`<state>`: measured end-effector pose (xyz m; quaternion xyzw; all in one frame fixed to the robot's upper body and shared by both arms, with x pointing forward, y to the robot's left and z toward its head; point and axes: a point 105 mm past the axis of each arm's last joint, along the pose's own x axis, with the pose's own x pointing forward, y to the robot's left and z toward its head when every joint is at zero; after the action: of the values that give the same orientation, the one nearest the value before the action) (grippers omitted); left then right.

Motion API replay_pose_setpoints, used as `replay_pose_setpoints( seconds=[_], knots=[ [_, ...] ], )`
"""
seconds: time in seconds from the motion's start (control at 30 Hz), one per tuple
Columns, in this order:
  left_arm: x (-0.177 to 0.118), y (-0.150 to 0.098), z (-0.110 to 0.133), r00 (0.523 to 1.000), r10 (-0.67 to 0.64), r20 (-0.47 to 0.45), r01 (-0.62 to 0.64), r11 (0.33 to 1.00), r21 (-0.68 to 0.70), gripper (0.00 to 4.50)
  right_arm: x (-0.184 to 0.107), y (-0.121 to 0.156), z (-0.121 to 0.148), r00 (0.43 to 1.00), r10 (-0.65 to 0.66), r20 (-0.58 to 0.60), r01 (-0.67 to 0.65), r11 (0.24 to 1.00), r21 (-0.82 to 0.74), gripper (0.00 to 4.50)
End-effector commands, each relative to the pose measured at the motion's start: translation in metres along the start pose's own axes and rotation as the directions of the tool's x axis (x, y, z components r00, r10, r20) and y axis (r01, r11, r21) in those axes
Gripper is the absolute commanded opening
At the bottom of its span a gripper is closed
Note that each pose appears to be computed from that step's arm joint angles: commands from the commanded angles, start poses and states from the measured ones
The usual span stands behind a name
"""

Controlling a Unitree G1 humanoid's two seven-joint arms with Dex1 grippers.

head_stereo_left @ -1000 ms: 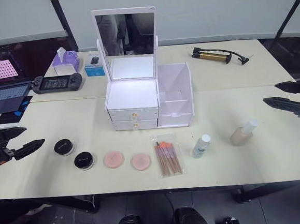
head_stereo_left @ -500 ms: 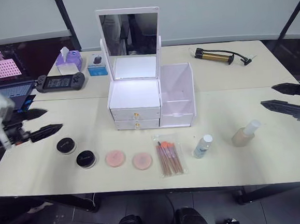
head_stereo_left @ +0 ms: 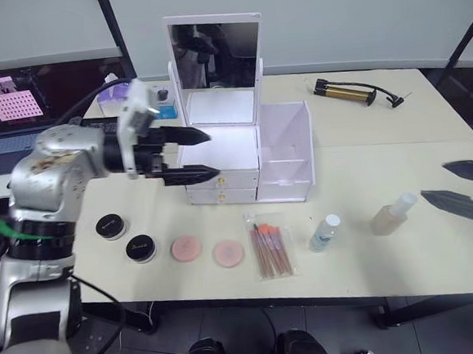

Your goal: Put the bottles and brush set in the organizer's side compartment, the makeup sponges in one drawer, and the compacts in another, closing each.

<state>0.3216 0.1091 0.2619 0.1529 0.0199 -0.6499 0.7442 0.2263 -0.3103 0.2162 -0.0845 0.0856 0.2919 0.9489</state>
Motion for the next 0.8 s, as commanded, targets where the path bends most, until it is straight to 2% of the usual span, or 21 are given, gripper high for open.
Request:
replay_pose_setpoints(
  seconds=[0.03, 0.23, 0.4, 0.6, 0.7, 0.8],
  knots=[
    [0.013, -0.01, 0.016, 0.996, -0.086, 0.021, 0.085, 0.996, 0.035, 4.44, -0.013, 0.01, 0.009, 0.996, -0.07, 0.049, 0.071, 0.997, -0.01, 4.5],
    [0.039, -0.019, 0.025, 0.982, -0.18, 0.05, 0.178, 0.983, 0.04, 4.44, -0.026, 0.032, -0.009, 0.975, -0.215, 0.06, 0.214, 0.977, 0.019, 4.5],
    [0.049, -0.023, 0.023, 0.969, -0.229, 0.091, 0.23, 0.973, -0.004, 4.44, -0.04, 0.051, -0.023, 0.967, -0.256, 0.012, 0.255, 0.966, 0.048, 4.5],
    [0.04, -0.021, 0.018, 0.978, -0.202, 0.059, 0.203, 0.979, -0.01, 4.44, -0.032, 0.062, -0.032, 0.963, -0.27, 0.009, 0.267, 0.958, 0.102, 4.5],
    [0.03, -0.019, 0.004, 0.988, -0.153, -0.032, 0.153, 0.988, 0.006, 4.44, -0.018, 0.064, -0.034, 0.954, -0.298, 0.033, 0.293, 0.95, 0.108, 4.5],
    [0.024, -0.02, 0.01, 0.994, -0.107, 0.012, 0.108, 0.994, -0.02, 4.44, -0.009, 0.056, -0.034, 0.936, -0.348, 0.054, 0.339, 0.932, 0.13, 4.5]
  ],
)
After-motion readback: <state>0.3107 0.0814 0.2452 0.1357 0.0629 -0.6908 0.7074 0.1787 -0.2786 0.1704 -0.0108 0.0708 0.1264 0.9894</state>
